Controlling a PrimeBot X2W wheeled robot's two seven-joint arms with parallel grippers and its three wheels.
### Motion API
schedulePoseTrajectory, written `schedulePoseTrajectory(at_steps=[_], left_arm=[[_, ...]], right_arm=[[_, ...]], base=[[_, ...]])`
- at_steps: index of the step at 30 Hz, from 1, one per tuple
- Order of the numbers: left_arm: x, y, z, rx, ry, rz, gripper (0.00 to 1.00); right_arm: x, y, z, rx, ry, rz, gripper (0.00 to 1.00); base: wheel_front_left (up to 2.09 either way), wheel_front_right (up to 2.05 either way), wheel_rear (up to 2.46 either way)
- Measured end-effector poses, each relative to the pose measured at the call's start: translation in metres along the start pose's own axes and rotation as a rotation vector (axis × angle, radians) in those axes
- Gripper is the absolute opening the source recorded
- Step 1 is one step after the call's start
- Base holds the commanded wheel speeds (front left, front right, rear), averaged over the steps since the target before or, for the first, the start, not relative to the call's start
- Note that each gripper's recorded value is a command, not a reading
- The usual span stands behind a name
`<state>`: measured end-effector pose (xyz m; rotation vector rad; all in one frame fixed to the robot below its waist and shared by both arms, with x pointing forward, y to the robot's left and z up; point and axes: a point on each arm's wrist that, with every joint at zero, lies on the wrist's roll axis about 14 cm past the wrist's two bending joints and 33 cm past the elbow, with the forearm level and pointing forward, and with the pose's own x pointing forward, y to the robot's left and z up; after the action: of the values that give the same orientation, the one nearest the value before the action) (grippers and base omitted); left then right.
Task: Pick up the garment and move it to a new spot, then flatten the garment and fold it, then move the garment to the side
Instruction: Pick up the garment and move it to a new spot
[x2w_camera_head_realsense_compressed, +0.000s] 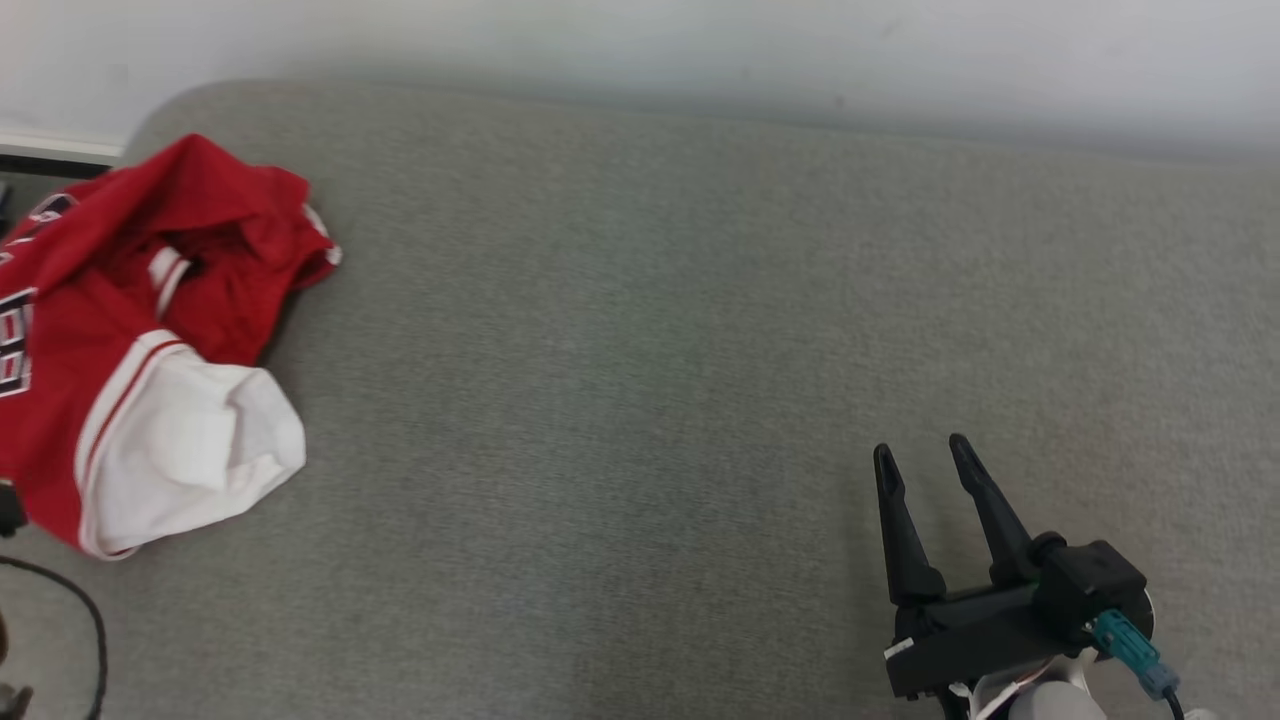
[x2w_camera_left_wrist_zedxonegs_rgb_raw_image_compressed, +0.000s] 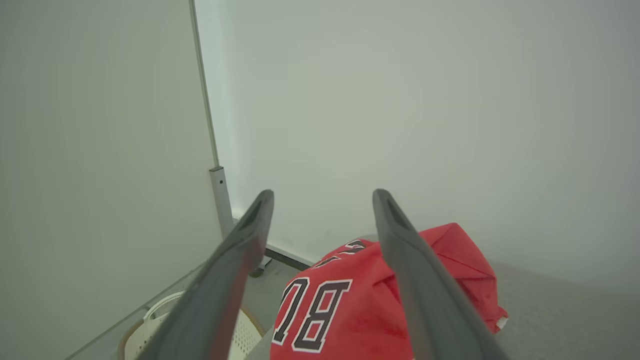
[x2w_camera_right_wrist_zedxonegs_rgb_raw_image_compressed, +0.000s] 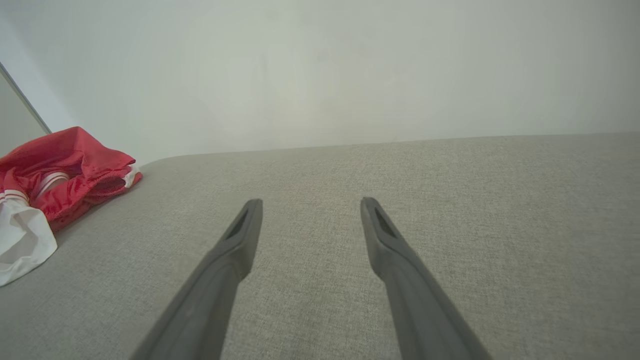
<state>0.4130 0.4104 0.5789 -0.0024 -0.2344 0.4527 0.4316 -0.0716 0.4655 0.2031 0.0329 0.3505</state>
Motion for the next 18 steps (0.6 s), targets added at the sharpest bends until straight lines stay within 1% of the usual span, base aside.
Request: schedulePoseTrajectory(at_steps=[1, 2, 8, 14, 16, 18], left_arm=[[0.0, 0.0, 0.0, 0.0, 0.0, 0.0, 1.0], [0.011, -0.01, -0.009, -0.01, 0.022, -0.019, 1.0], [0.036, -0.026, -0.044, -0.005, 0.132, -0.054, 1.0], [0.041, -0.033, -0.092, 0.035, 0.312, -0.084, 1.0], [0.039, -0.032, -0.113, 0.041, 0.384, -0.079, 1.0], [0.041, -0.034, -0.122, 0.035, 0.416, -0.081, 1.0]], right_arm=[[0.0, 0.0, 0.0, 0.0, 0.0, 0.0, 1.0], [-0.001, -0.007, -0.003, 0.003, 0.007, -0.02, 1.0], [-0.003, -0.028, -0.006, 0.007, 0.012, -0.077, 1.0], [-0.007, -0.045, -0.01, 0.017, 0.02, -0.124, 1.0], [-0.007, -0.052, -0.01, 0.019, 0.018, -0.142, 1.0], [-0.009, -0.055, -0.013, 0.025, 0.026, -0.154, 1.0]], base=[[0.0, 0.0, 0.0], [0.0, 0.0, 0.0], [0.0, 0.0, 0.0], [0.0, 0.0, 0.0], [0.0, 0.0, 0.0], [0.0, 0.0, 0.0]])
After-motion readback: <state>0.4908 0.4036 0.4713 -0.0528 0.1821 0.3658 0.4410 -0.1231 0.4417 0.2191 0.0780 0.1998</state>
